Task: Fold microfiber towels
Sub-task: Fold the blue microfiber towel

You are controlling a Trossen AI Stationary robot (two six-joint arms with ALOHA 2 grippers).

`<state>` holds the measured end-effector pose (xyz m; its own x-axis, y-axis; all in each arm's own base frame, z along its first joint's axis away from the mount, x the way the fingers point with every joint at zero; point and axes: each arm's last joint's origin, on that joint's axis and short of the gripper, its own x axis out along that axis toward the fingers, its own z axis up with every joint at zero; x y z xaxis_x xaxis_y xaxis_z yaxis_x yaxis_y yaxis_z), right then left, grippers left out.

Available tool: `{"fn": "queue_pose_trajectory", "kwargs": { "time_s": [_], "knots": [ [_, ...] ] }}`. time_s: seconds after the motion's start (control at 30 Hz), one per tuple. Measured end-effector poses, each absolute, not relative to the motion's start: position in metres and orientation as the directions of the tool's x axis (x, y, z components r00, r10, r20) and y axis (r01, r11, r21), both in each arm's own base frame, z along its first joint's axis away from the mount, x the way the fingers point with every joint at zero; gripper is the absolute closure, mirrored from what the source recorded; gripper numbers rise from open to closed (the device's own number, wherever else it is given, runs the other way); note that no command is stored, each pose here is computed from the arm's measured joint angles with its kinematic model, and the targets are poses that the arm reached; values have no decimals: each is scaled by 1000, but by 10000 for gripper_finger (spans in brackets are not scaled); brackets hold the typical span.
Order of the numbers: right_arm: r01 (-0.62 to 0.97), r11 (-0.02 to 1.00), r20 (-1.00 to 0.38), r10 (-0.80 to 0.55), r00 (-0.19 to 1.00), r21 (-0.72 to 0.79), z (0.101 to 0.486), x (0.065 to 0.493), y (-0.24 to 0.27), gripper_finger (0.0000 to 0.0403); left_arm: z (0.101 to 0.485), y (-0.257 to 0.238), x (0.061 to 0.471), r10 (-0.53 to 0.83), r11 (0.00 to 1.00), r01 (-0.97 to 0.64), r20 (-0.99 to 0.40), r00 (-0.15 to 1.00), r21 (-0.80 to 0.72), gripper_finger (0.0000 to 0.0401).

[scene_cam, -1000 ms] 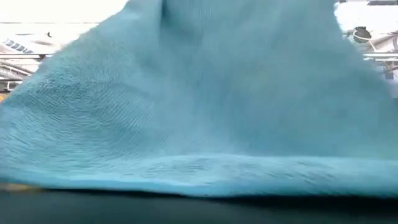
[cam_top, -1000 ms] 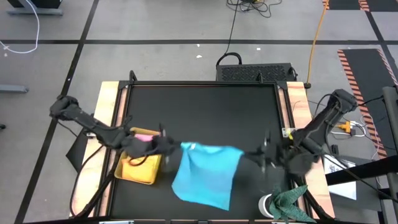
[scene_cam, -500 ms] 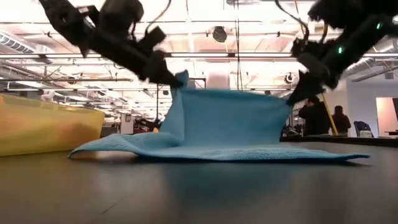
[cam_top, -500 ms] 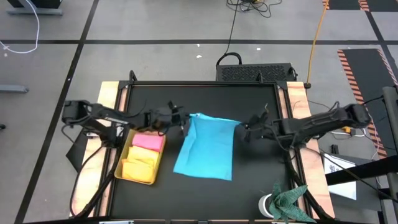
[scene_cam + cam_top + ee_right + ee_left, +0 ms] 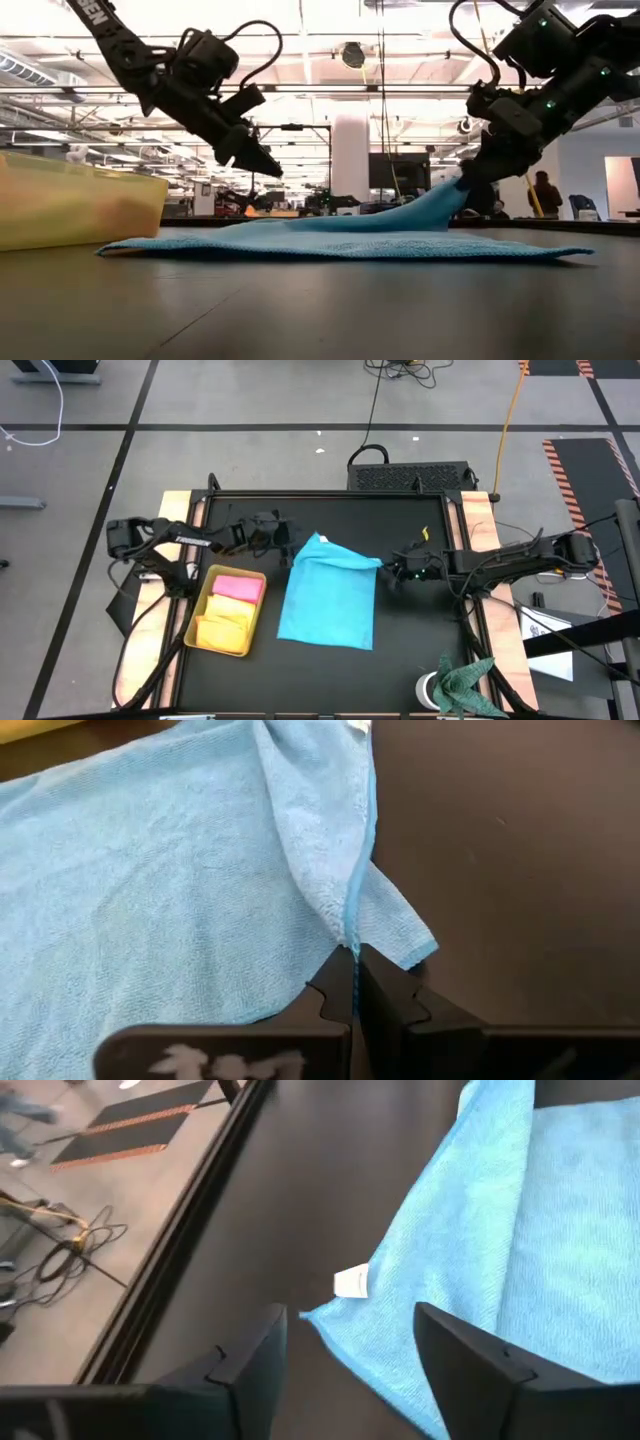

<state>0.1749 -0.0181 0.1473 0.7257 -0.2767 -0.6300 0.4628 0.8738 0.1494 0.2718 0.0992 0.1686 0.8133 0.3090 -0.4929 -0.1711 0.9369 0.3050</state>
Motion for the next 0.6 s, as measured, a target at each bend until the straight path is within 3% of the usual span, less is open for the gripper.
{"fn": "queue_pose_trajectory", "kwargs": {
  "time_s": [0.13, 0.3, 0.6],
  "knots": [
    [450, 883, -628, -274, 728, 137, 148, 175, -18, 403, 166, 120, 267, 271, 955, -167, -498, 824, 243, 164],
    [384, 906, -585, -217, 781, 177, 151, 181, -20, 403, 162, 153, 289, 223, 974, -208, -513, 829, 88, 181],
    [351, 920, -570, -197, 798, 173, 152, 183, -20, 403, 129, 187, 341, 143, 975, -221, -778, 612, 5, 222]
  ]
}}
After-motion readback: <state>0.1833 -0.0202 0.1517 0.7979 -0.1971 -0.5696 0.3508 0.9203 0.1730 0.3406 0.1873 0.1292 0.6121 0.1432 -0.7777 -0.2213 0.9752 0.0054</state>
